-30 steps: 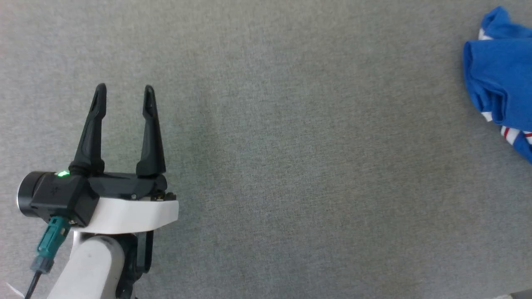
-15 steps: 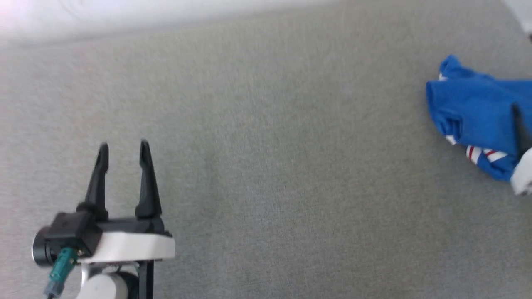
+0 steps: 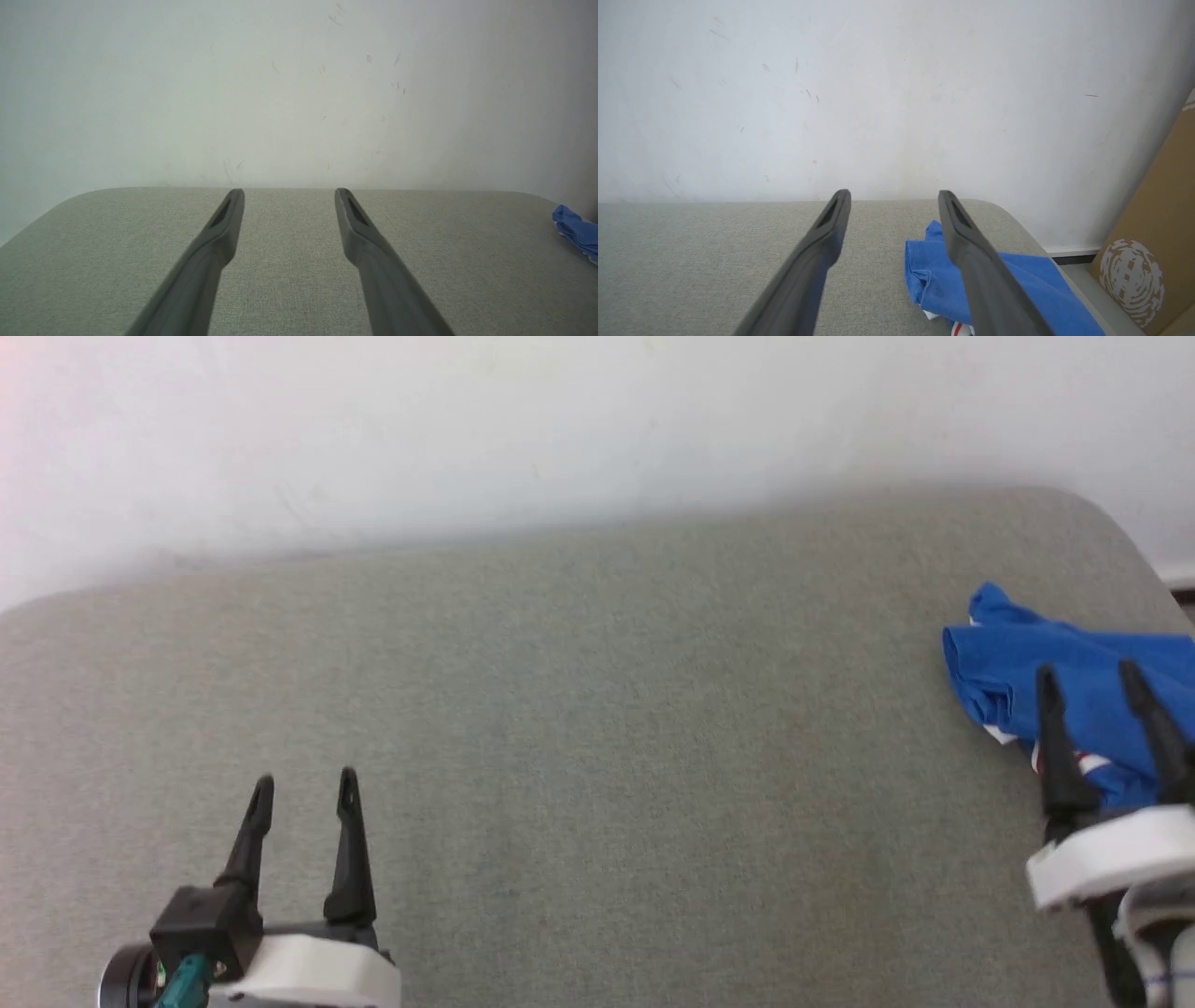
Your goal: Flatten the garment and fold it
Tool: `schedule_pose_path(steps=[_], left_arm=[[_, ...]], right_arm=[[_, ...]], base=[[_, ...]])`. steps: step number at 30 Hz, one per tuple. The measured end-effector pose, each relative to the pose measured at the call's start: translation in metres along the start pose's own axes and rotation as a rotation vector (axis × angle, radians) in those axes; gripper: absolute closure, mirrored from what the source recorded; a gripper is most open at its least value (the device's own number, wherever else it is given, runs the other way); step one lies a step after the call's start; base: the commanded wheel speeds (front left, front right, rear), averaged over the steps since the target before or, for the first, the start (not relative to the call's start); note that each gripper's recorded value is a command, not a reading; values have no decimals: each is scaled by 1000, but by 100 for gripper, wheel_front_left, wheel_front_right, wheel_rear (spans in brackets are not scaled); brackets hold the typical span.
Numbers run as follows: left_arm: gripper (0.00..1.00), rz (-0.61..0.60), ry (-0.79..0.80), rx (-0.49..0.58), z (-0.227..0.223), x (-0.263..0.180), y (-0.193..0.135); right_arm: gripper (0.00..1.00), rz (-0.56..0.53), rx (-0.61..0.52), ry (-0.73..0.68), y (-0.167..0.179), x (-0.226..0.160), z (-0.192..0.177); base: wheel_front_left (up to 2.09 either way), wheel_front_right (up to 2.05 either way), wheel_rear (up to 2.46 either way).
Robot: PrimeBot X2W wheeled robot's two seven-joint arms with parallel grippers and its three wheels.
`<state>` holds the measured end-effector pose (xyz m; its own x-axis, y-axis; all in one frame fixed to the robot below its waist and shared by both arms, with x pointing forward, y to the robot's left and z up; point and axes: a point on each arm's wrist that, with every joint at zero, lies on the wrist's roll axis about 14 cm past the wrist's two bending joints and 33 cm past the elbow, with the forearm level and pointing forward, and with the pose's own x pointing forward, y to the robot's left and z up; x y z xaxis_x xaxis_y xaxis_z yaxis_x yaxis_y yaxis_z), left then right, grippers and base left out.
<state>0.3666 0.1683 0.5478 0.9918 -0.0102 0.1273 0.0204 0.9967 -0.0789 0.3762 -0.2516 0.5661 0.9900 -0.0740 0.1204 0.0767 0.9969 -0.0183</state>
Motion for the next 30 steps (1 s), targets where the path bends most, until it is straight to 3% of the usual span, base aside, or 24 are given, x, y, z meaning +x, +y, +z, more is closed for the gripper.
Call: schedule_pose_path(steps=[10,20,30], left_arm=[[0,77,40,24,-11,-35,21],[0,73,81,-13,-29,-58,17],[0,67,92,-33,-35,-59,16]], right_arm=[[0,65,2,3,39,-31,-12],[0,47,11,71,33,-59,-43],[0,52,20,80,35,-60,-47]], base=[[0,0,0],[0,0,0],[0,0,0]])
